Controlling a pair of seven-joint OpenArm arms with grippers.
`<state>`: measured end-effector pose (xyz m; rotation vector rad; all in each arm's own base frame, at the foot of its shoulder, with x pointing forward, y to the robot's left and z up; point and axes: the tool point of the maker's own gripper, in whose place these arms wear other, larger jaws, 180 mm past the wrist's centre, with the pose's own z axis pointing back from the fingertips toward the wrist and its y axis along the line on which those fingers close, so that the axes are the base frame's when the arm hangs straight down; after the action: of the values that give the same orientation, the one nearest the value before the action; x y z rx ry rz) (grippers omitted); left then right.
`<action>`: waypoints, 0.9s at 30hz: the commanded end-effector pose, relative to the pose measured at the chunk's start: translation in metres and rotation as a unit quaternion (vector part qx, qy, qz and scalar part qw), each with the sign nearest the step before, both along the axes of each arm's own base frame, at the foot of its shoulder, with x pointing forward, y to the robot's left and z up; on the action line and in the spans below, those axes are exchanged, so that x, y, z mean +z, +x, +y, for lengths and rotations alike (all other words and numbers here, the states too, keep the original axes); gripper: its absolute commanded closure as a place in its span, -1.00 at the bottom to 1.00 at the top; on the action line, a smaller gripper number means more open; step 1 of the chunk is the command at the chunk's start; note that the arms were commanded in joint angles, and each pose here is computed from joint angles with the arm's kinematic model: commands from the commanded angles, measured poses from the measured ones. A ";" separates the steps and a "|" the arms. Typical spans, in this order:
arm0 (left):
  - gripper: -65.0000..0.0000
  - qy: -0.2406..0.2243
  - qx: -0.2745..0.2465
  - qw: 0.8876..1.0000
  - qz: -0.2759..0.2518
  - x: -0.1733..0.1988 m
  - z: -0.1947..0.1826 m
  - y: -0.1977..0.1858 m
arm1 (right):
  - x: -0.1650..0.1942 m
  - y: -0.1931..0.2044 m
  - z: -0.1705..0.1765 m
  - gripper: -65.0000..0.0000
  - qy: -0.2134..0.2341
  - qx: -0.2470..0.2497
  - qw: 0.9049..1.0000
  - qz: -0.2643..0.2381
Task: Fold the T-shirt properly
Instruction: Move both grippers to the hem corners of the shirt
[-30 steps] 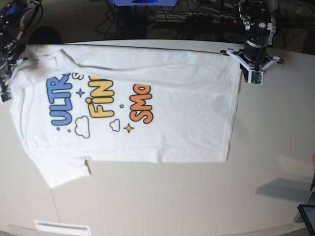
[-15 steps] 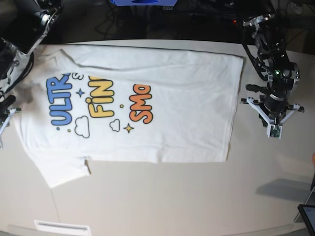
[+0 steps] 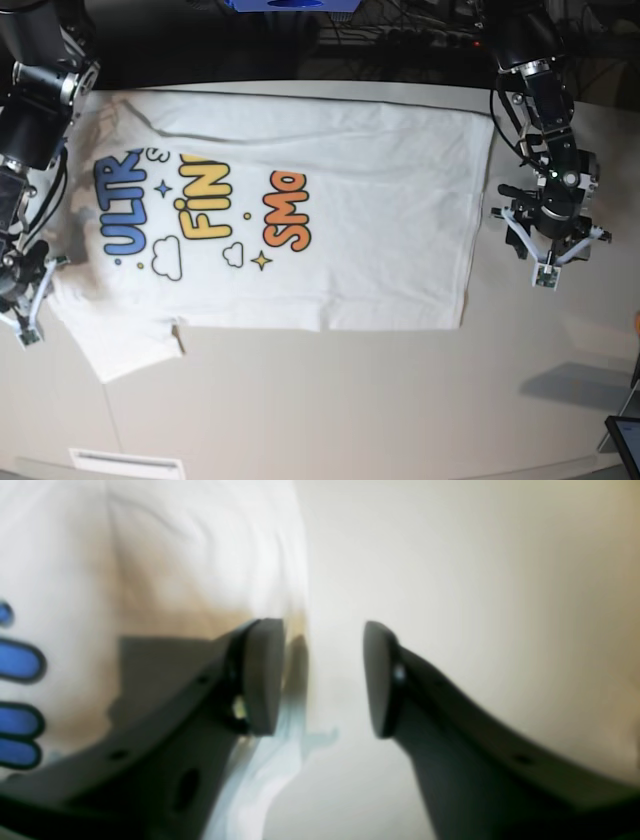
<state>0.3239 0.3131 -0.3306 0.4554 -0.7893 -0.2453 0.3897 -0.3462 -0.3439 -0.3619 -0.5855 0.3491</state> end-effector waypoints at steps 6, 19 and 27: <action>-0.10 0.020 -0.006 0.999 -0.030 0.024 0.018 0.032 | 0.028 0.033 -0.009 -0.48 0.016 -0.012 0.999 -0.035; -0.09 -0.029 -0.008 0.999 -0.033 0.021 0.022 0.055 | 0.023 0.061 -0.009 -0.48 0.074 -0.022 0.997 -0.012; -0.08 -0.027 -0.003 0.999 -0.021 0.013 0.027 0.045 | -0.018 0.061 0.002 -0.48 0.175 -0.039 0.984 -0.009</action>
<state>0.3608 0.3324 -0.3360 0.3752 -0.7906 -0.2218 0.4341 -0.3268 -0.3906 -0.0090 -0.5630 0.1804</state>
